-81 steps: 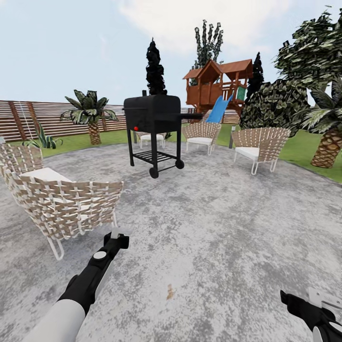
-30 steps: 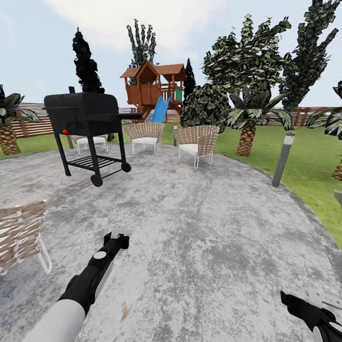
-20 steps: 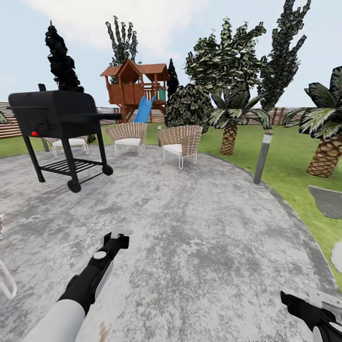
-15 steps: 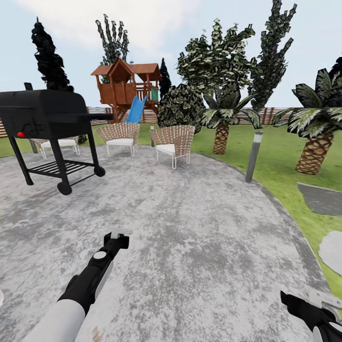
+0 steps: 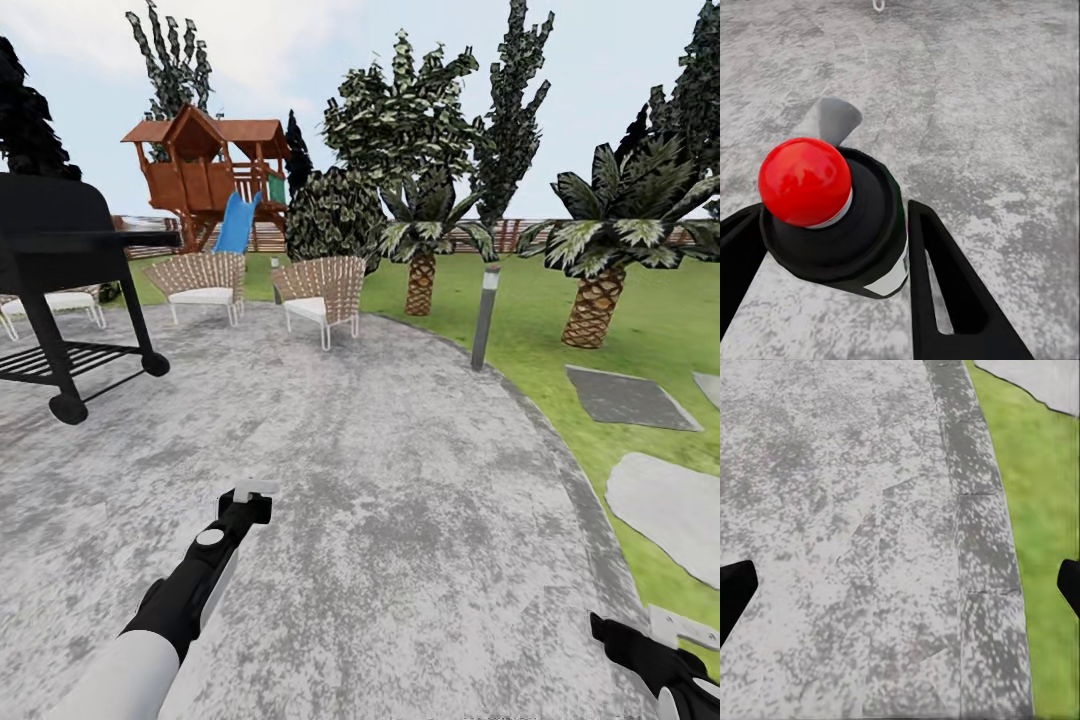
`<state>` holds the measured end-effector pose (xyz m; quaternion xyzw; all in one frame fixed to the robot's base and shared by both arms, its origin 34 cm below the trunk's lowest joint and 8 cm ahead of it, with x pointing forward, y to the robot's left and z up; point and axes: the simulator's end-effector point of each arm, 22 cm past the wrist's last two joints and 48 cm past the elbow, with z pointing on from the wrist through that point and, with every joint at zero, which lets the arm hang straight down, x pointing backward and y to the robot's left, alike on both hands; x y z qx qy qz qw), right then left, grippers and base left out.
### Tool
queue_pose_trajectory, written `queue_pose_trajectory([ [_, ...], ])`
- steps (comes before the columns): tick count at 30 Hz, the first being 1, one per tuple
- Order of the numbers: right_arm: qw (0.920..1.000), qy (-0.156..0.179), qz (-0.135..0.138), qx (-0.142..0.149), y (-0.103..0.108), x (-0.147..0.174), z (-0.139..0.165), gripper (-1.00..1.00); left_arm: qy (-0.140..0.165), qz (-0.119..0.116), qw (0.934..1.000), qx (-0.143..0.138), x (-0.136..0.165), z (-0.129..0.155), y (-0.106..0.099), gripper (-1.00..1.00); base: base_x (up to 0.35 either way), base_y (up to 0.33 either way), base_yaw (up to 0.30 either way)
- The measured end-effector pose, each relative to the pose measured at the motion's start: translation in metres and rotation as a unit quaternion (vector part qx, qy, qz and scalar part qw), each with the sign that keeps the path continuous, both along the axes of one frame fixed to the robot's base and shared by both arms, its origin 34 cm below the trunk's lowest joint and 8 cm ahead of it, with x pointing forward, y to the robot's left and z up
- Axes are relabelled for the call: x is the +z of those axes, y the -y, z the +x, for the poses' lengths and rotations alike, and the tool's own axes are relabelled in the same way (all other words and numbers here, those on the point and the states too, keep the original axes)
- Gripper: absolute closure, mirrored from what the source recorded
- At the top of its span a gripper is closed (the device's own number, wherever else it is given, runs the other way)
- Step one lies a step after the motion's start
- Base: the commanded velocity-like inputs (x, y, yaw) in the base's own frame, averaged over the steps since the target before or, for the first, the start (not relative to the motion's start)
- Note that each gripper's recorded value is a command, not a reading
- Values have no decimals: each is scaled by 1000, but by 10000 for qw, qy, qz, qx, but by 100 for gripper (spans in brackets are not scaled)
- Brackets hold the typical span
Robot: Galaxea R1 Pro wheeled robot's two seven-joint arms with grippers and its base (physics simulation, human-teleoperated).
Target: In the garden, pick up the pesticide atomizer on the floor and spray pesticide onto both trees until each tree trunk is fully covered.
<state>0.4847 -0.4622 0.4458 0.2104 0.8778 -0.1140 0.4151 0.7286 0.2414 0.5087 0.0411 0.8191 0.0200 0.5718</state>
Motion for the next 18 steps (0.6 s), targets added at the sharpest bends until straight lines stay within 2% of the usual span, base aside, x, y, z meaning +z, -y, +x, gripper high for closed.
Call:
queue_pose_trajectory([
  [18, 10000, -1, 0, 0, 0, 0, 0, -100, -1, 0, 10000, 0, 0, 0, 0, 100, 0, 0, -298],
])
